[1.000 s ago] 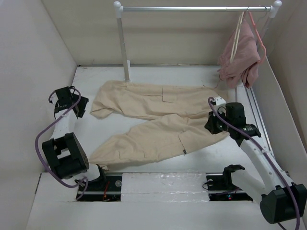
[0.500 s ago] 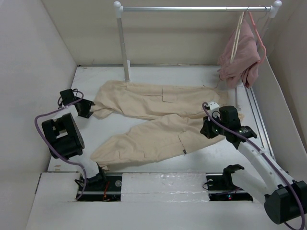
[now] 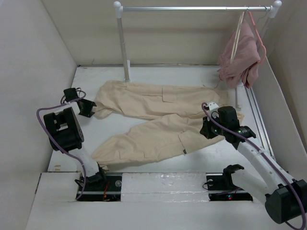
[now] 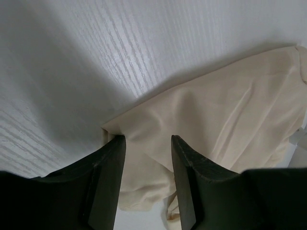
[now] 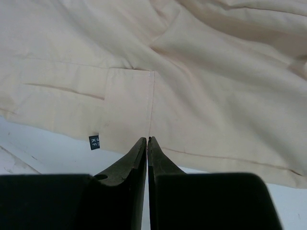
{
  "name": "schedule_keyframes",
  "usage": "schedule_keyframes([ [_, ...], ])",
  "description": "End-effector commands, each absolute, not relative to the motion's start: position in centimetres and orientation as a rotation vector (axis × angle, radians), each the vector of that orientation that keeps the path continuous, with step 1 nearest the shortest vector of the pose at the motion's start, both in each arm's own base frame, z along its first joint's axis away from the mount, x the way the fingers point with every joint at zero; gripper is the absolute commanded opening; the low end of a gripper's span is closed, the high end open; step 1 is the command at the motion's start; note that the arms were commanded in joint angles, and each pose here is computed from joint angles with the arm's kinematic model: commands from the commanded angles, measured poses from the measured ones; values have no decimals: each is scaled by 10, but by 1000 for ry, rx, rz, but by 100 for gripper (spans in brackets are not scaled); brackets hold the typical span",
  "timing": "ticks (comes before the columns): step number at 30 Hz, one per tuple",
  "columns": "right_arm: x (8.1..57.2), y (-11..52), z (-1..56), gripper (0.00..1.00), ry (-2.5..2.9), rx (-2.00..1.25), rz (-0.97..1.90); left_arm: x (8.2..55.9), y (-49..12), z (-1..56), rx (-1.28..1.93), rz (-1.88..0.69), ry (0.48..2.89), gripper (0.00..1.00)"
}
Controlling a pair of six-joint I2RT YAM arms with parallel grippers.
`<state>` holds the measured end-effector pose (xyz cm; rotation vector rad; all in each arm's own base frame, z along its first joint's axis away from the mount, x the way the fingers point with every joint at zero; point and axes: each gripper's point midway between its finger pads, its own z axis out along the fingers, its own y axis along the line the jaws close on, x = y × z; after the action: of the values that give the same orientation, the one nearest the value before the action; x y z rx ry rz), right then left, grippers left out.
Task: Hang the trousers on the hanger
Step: Flatten out the trousers at the center of the board.
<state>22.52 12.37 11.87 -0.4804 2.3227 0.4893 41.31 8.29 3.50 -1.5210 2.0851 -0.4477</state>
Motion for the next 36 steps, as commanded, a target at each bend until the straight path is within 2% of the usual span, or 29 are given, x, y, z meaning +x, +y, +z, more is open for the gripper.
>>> schedule_keyframes([
  [1, 240, 129, 134, 10, 2254, -474, 482, 423, 92, 45, -1502, -405, 2068, 40],
  [5, 242, 129, 134, 10, 2254, -475, 484, 424, 95, 36, -1495, -340, 2127, 43],
  [7, 242, 130, 133, 10, 2255, -477, 485, 423, 98, 35, -1493, -320, 2122, 24],
  [10, 244, 131, 134, 10, 2254, -478, 487, 428, 102, 45, -1472, -311, 2087, 2],
  [12, 244, 131, 133, 10, 2257, -480, 486, 436, 105, 63, -1442, -328, 2051, 0],
  [16, 247, 130, 132, 10, 2258, -483, 478, 460, 97, 136, -1280, -382, 1932, 0],
  [17, 247, 131, 131, 10, 2257, -484, 482, 469, 96, 177, -1209, -398, 1872, 0],
  [19, 249, 132, 132, 10, 2252, -487, 483, 476, 84, 215, -1128, -387, 1835, 0],
  [23, 253, 134, 136, 10, 2239, -499, 488, 472, 49, 306, -952, -445, 1729, 0],
  [26, 256, 135, 138, 10, 2234, -506, 485, 463, 9, 354, -830, -483, 1693, 0],
  [27, 257, 136, 138, 10, 2228, -508, 486, 458, 10, 360, -829, -410, 1674, 0],
  [29, 258, 137, 139, 10, 2222, -513, 494, 442, -12, 353, -786, -391, 1710, 0],
  [31, 259, 138, 140, 10, 2216, -522, 496, 429, -8, 329, -800, -337, 1739, 0],
  [32, 258, 138, 139, 10, 2218, -526, 494, 412, -5, 293, -827, -301, 1796, 0],
  [36, 258, 134, 137, 10, 2218, -532, 481, 366, 19, 205, -978, -238, 1902, 0],
])
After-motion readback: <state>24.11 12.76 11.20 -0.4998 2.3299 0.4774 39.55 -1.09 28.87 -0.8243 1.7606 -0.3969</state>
